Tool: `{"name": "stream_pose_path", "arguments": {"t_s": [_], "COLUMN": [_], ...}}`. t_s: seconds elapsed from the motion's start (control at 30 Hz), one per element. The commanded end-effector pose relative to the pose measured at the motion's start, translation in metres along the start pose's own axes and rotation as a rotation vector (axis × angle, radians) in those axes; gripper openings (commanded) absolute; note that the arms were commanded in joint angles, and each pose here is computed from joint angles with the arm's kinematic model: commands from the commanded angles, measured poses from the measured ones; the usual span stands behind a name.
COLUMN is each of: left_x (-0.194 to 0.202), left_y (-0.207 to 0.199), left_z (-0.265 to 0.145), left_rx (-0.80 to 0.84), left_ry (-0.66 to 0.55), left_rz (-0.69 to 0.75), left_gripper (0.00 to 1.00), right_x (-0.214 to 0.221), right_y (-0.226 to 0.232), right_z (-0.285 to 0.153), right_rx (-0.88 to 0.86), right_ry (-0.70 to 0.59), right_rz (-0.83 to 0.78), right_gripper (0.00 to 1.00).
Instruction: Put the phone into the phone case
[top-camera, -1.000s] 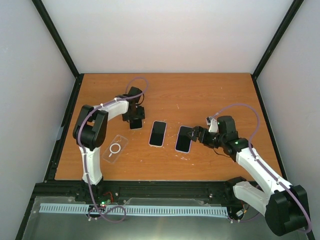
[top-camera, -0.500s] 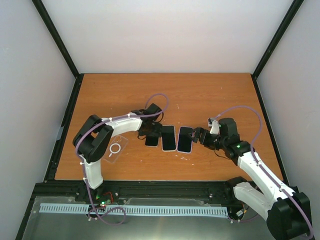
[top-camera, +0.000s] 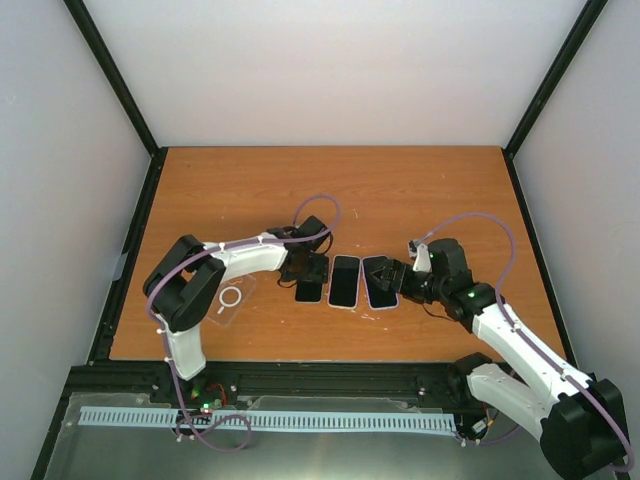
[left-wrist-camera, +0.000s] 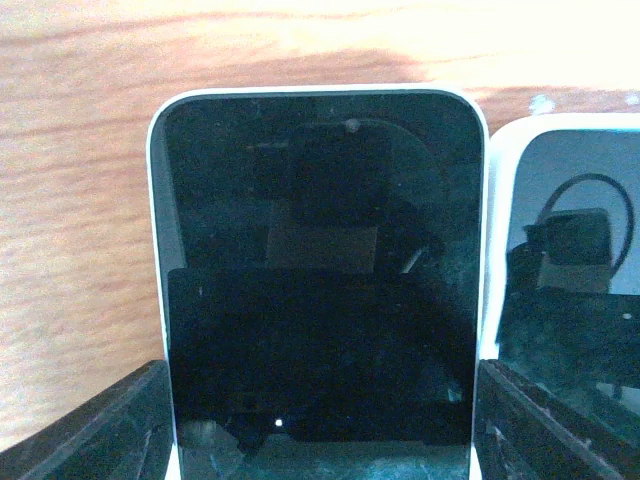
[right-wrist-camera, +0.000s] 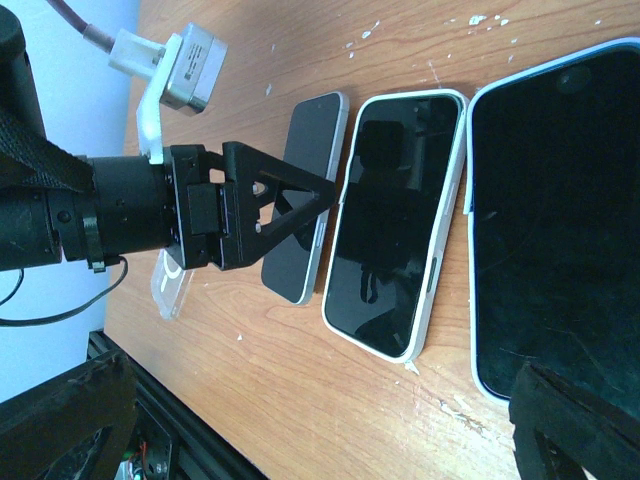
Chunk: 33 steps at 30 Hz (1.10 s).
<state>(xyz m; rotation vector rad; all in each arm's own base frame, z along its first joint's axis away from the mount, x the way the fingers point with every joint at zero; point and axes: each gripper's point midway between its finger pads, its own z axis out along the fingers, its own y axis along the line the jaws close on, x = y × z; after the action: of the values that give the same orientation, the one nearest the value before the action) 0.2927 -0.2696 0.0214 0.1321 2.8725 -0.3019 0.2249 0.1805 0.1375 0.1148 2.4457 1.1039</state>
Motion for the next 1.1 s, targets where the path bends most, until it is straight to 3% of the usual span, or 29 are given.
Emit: {"name": "stream_pose_path", "arguments": {"t_s": [0.0,0.17,0.27,0.47,0.7,0.93,1.07], "left_x": [0.047,0.057,0.056,0.040,0.038,0.036,0.021], "left_y": [0.041,0.049,0.045,0.053,0.109,0.154,0.156], "left_z": [0.004,0.001,-0.003,-0.022,-0.052,-0.072,-0.071], "left_rx": [-0.153,-0.163,-0.142,-0.139,-0.211,-0.262,-0.228], "left_ry": [0.127,0.140,0.136,0.080,0.043,-0.008,-0.033], "left_rz": [-0.047,-0.059,-0.059,-0.095,-0.189,-0.235,-0.217], "left_gripper": [0.71,0.73,0.87,0.99,0.97,0.83,0.83], "right_x": [0.001,0.003,0.004,0.006,0.009,0.007,0.004], "right_y": [-0.001,-0.001,0.000,-0.002,-0.004,0.000,0.004], "right_z": [0.005,0.011,0.012,0.012,0.015,0.018,0.019], "right_rx": [0.010,0.009,0.009,0.014,0.012,-0.004,-0.007], "right_ry": [-0.007,0.007,0.011,0.013,0.022,0.033,0.038], "right_rz": [0.005,0.004,-0.001,-0.008,-0.008,-0.015,-0.029], "right_gripper": [1.00,1.00,1.00,1.00,1.00,1.00,1.00]}}
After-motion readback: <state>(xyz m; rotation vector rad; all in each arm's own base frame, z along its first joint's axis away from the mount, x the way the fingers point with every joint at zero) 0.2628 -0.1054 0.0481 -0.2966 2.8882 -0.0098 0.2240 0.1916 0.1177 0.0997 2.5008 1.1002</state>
